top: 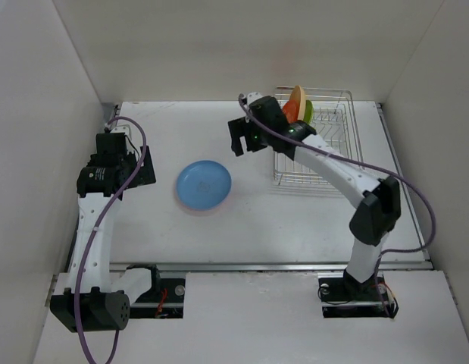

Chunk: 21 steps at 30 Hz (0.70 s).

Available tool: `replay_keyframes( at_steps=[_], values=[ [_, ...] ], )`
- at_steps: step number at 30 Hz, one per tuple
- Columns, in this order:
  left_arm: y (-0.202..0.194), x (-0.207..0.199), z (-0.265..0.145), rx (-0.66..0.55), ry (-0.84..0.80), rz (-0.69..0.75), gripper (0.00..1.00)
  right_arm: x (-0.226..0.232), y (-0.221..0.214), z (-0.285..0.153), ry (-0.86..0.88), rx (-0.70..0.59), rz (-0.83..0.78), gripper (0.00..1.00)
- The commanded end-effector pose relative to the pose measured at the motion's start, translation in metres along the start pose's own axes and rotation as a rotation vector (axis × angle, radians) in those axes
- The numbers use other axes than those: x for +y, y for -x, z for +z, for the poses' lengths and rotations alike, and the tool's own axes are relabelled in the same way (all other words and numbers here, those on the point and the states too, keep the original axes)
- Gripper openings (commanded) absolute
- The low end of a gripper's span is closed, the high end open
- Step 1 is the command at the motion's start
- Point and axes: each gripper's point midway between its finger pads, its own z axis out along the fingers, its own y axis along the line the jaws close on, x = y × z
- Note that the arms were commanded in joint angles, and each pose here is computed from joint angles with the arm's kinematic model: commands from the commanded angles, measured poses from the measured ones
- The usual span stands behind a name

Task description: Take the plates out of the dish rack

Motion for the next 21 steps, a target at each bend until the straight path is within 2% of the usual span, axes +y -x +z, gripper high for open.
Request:
replay_keyframes(
  at_steps=[1, 4, 7, 9, 16, 19, 20, 21],
  values=[
    [0.0, -0.002, -0.002, -0.016, -0.015, 0.006, 1.0, -0.015, 0.053, -0.051, -0.047, -0.183, 0.032, 0.89],
    [-0.003, -0.002, 0.0, -0.007, -0.014, 0.008, 1.0, -0.037, 0.07, -0.073, -0.095, -0.25, 0.088, 0.86],
    [-0.003, -0.003, 0.0, -0.006, -0.023, 0.008, 1.0, -0.042, 0.068, -0.072, -0.102, -0.253, 0.094, 0.81],
    [-0.003, -0.003, -0.002, -0.015, -0.024, 0.006, 1.0, -0.026, 0.063, -0.063, -0.014, -0.224, 0.083, 0.79],
    [-0.003, -0.003, -0.002, -0.015, -0.024, 0.006, 1.0, 0.027, 0.006, 0.012, 0.135, -0.054, 0.035, 0.78],
    [-0.003, -0.003, -0.002, -0.015, -0.024, 0.006, 1.0, 0.043, -0.015, 0.047, 0.143, 0.01, 0.047, 0.78],
    [-0.003, -0.003, -0.002, -0.015, -0.024, 0.006, 1.0, 0.042, -0.011, 0.046, 0.136, 0.0, 0.058, 0.76],
    [-0.003, -0.003, -0.002, -0.015, -0.024, 0.006, 1.0, 0.041, -0.024, 0.06, 0.125, 0.042, 0.077, 0.74]
  ],
)
